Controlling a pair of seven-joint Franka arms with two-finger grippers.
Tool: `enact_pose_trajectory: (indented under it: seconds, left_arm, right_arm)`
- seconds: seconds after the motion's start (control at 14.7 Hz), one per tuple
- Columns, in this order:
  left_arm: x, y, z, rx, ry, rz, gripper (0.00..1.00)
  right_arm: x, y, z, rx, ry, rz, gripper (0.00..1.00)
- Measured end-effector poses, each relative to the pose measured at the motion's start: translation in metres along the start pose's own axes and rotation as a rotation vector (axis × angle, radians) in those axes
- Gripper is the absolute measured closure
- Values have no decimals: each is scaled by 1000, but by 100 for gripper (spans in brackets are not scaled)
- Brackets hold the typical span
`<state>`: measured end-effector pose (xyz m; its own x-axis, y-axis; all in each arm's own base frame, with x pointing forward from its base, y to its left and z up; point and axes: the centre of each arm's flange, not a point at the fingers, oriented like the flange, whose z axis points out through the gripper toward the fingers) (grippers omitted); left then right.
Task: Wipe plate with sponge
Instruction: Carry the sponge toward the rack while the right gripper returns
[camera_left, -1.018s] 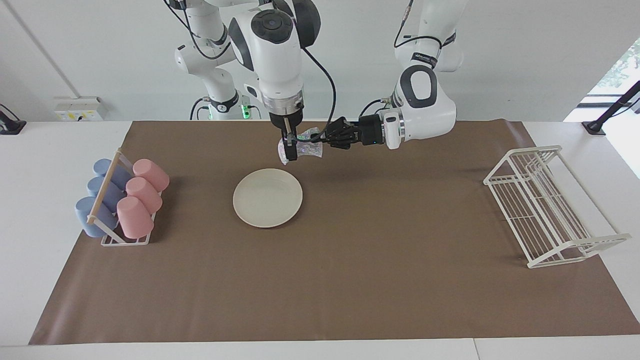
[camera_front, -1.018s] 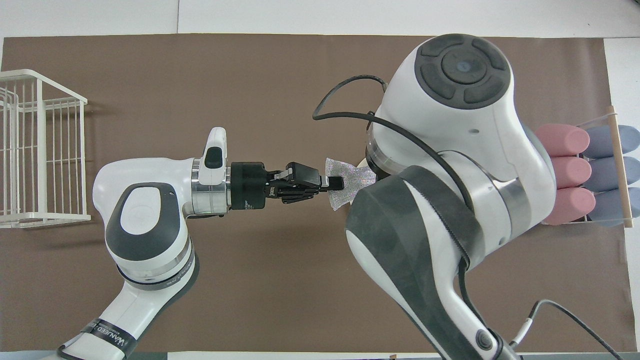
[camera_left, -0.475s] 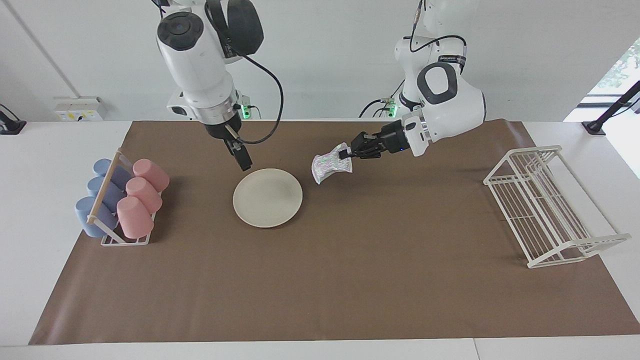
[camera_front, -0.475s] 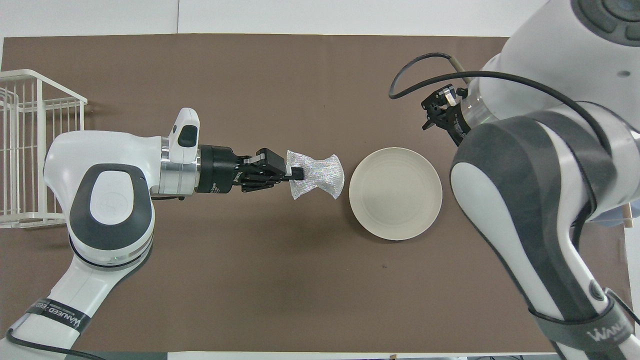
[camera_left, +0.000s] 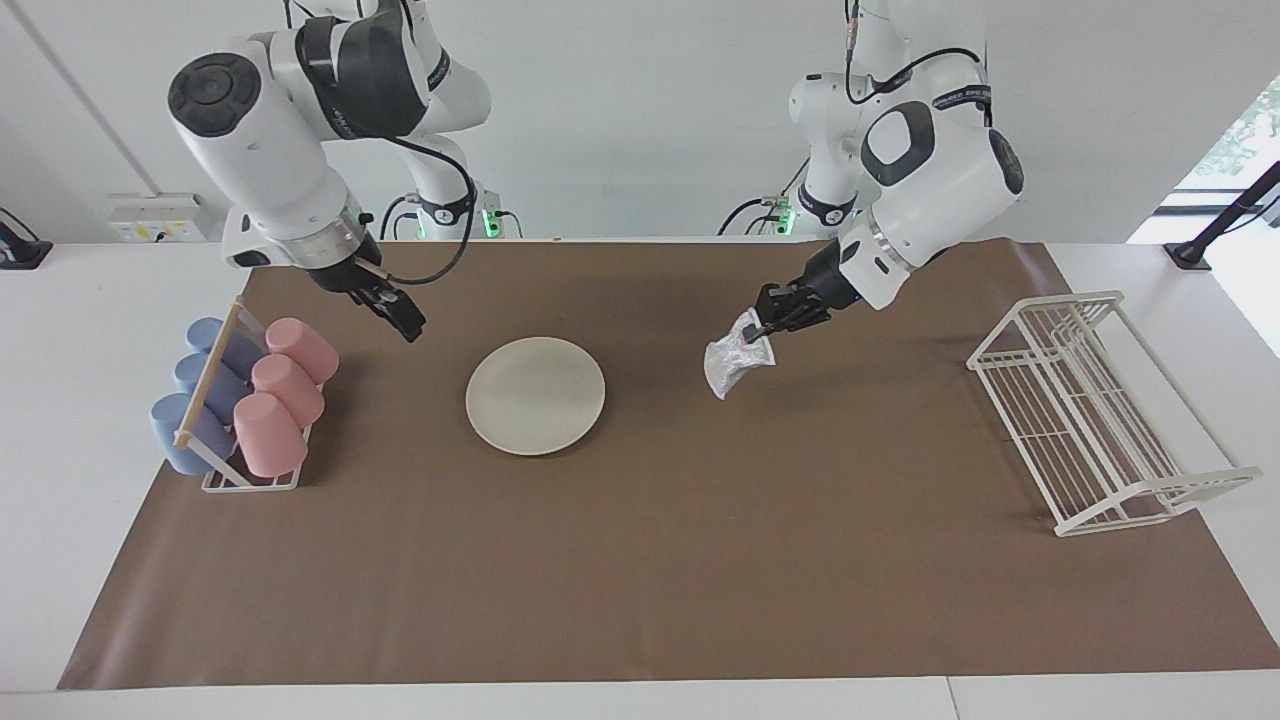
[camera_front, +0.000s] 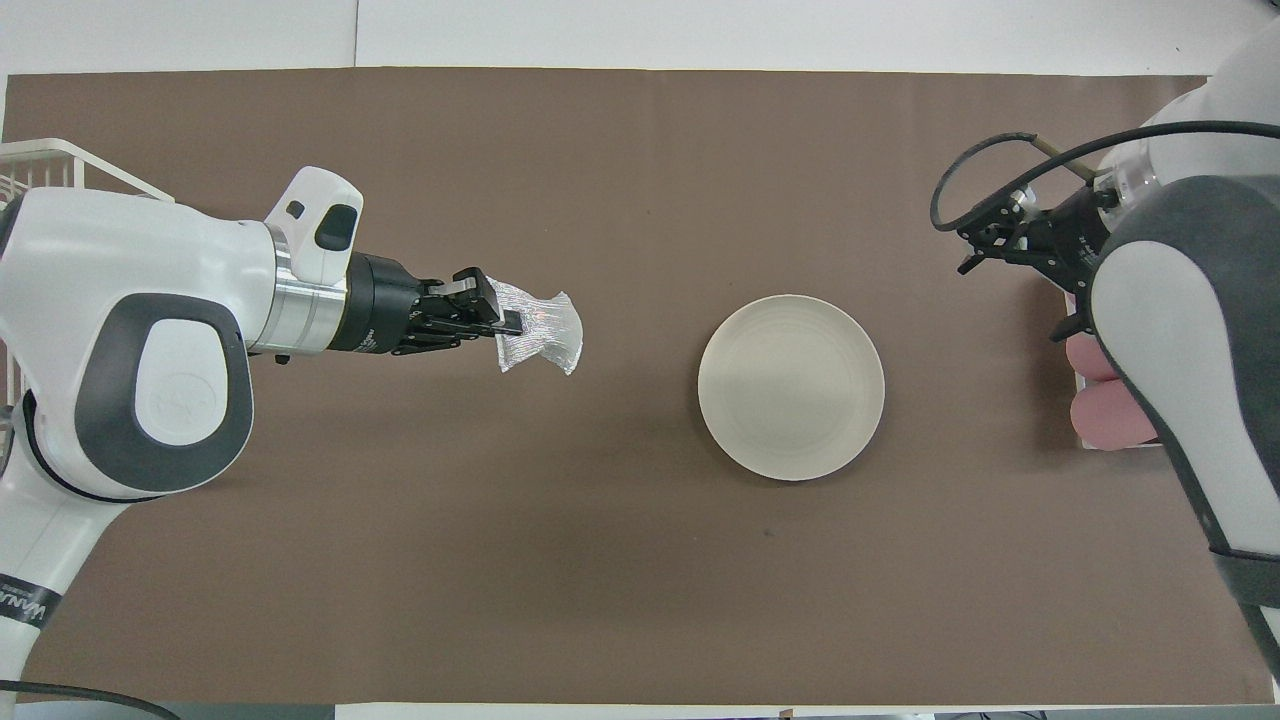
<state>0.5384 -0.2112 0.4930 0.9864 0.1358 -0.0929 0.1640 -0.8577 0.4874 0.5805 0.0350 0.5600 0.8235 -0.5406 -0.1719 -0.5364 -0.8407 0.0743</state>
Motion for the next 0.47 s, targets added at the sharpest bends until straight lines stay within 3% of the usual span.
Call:
enact_pose_trajectory:
  seconds: [0.27,0.47]
  left_arm:
    - [11,-28,-13,318,69,83,95]
    - [28,-49,-50,553,100,126,95]
  right_arm:
    - [6,52,-20,4,-18,-181,0]
    - [9,79,-30,20,-10,-302,0]
